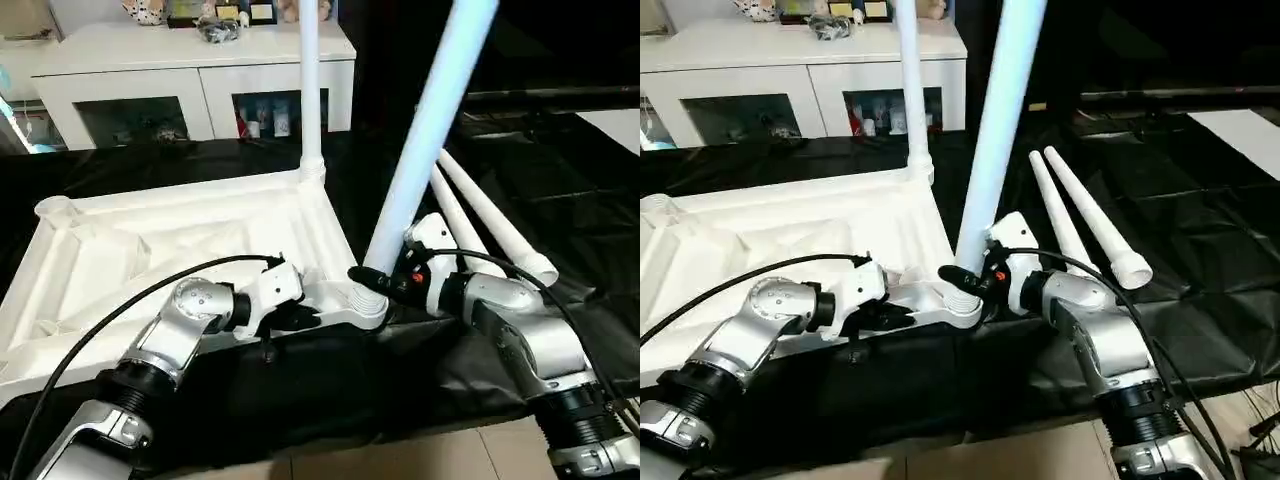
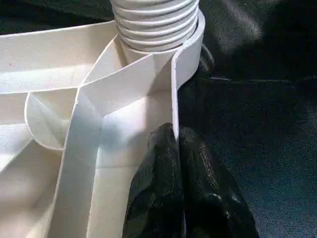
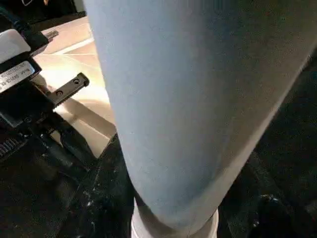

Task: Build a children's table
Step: Insert table leg to table base

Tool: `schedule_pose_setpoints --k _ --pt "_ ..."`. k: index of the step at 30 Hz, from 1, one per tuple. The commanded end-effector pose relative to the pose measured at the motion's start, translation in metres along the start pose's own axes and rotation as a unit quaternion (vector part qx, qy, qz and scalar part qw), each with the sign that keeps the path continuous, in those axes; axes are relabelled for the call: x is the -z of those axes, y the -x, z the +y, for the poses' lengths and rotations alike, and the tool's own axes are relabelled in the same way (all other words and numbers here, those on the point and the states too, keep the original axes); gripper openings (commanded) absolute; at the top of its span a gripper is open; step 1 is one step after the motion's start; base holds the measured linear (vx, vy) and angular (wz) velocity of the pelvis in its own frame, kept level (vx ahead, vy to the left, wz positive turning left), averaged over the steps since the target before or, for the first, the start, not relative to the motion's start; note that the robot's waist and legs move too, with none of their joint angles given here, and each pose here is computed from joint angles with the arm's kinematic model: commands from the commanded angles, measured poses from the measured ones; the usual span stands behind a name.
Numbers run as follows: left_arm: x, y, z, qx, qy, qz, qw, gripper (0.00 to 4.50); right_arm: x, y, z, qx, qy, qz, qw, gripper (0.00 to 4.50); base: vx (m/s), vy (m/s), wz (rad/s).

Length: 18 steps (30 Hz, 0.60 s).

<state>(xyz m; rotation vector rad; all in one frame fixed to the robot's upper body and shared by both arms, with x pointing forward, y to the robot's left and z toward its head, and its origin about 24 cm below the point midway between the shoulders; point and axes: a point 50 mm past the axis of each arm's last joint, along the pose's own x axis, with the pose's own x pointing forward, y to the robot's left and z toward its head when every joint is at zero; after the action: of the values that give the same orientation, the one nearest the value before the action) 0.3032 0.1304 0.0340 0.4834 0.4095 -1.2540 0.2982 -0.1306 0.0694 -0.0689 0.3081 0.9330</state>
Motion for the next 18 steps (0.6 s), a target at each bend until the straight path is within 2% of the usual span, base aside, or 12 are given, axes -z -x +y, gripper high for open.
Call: schedule_pose_setpoints --k 1,5,11,14,18 --pt "0.002 -0.002 0.001 -0.009 -0.004 0.016 1.000 0.00 0.053 -0.002 0.017 -0.041 -0.074 0.107 0.991 1.85 0.000 0.000 0.00" --pt "0.003 -0.002 0.001 -0.009 -0.006 0.017 1.000 0.00 0.051 0.004 0.010 -0.022 -0.100 0.083 0.991 1.85 0.000 0.000 0.00" --pt "0.003 -0.002 0.002 -0.009 -0.007 0.018 1.000 0.00 0.037 0.015 -0.001 -0.014 -0.110 0.044 0.993 1.85 0.000 0.000 0.00" --pt "0.003 -0.002 0.002 -0.008 -0.008 0.020 1.000 0.00 0.034 0.016 -0.005 -0.014 -0.107 0.041 0.993 1.85 0.000 0.000 0.00" --pt "0.003 -0.002 0.002 -0.005 -0.010 0.020 1.000 0.00 0.029 0.008 -0.004 -0.031 -0.097 0.046 0.994 1.85 0.000 0.000 0.00"
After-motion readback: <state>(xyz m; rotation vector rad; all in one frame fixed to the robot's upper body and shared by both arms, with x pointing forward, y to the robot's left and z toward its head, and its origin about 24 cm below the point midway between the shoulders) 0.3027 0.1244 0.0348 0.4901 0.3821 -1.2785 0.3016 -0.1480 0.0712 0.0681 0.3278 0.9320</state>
